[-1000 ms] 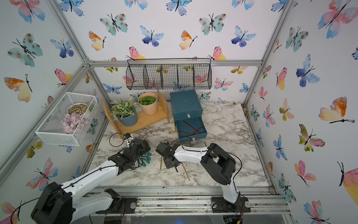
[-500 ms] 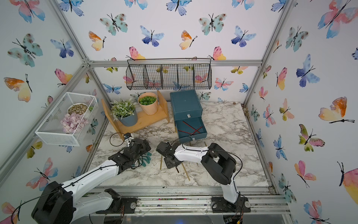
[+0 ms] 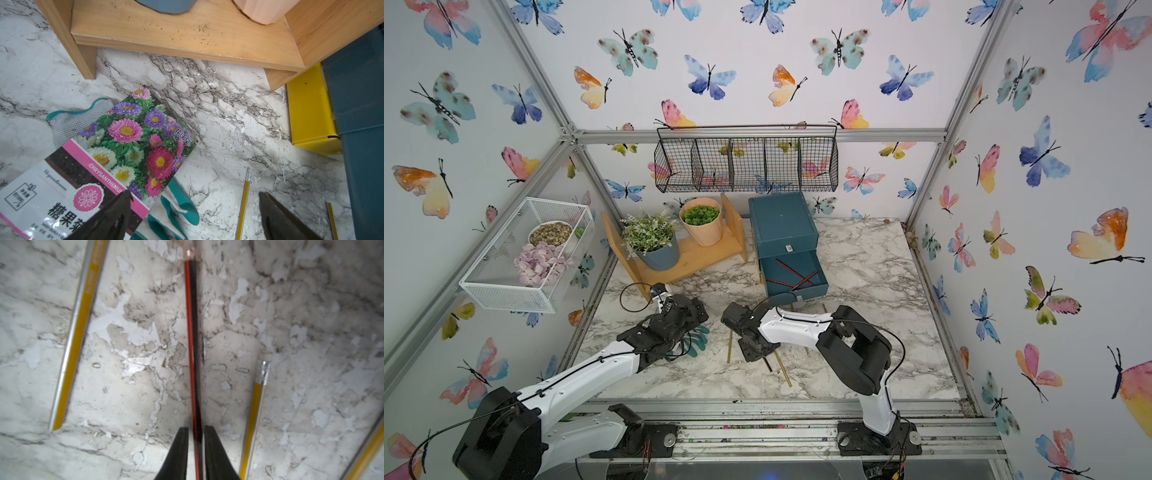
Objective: Please place the pencils in the drawer according to their color
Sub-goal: Pick up the pencil from the center of the board.
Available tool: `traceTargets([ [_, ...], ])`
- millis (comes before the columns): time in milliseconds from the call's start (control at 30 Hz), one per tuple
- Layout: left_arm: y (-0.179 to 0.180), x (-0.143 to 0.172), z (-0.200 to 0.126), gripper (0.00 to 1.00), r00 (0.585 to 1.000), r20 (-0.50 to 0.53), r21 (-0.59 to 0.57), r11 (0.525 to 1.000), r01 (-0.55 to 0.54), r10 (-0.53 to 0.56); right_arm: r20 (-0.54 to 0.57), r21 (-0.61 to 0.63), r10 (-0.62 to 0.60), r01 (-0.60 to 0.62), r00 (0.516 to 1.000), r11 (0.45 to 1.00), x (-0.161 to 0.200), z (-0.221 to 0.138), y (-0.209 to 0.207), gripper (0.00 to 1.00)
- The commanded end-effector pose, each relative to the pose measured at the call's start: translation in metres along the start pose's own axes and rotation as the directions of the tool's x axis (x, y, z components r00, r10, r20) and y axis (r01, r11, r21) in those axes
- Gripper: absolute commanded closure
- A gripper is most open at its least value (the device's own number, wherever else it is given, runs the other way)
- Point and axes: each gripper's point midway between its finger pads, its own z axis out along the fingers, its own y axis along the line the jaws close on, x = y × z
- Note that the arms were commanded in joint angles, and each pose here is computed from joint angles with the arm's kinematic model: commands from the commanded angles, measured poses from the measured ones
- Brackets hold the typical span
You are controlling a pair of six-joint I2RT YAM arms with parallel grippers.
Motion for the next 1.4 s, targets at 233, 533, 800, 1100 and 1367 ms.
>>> traceTargets([
  [233, -0.006, -0.002, 0.0, 0.02, 1.0, -0.011, 0.017, 1.0, -0.009, 0.009, -0.015, 0.029, 0.002, -0.001, 1.0, 1.0, -0.01, 0.012, -0.012, 0.76],
  [533, -0.003, -0.004, -0.001, 0.02, 1.0, -0.005, 0.012, 1.0, -0.008, 0.008, 0.051, 0.044, -0.04, 0.038, 0.998, 0.998, -0.047, 0.019, -0.009, 0.77],
  [800, -0.002, -0.004, -0.002, 0.02, 1.0, -0.003, 0.012, 1.0, -0.003, 0.003, 0.055, 0.067, -0.061, 0.058, 0.997, 0.996, -0.065, 0.032, -0.014, 0.78],
  [1100, -0.002, -0.003, 0.0, 0.02, 1.0, -0.01, 0.011, 1.0, -0.001, 0.001, 0.064, 0.068, -0.088, 0.084, 0.994, 0.994, -0.081, 0.039, -0.009, 0.8],
  [1367, -0.001, -0.003, -0.002, 0.02, 1.0, -0.006, 0.014, 1.0, 0.003, -0.002, 0.07, 0.071, -0.088, 0.083, 0.994, 0.994, -0.088, 0.043, -0.008, 0.75],
])
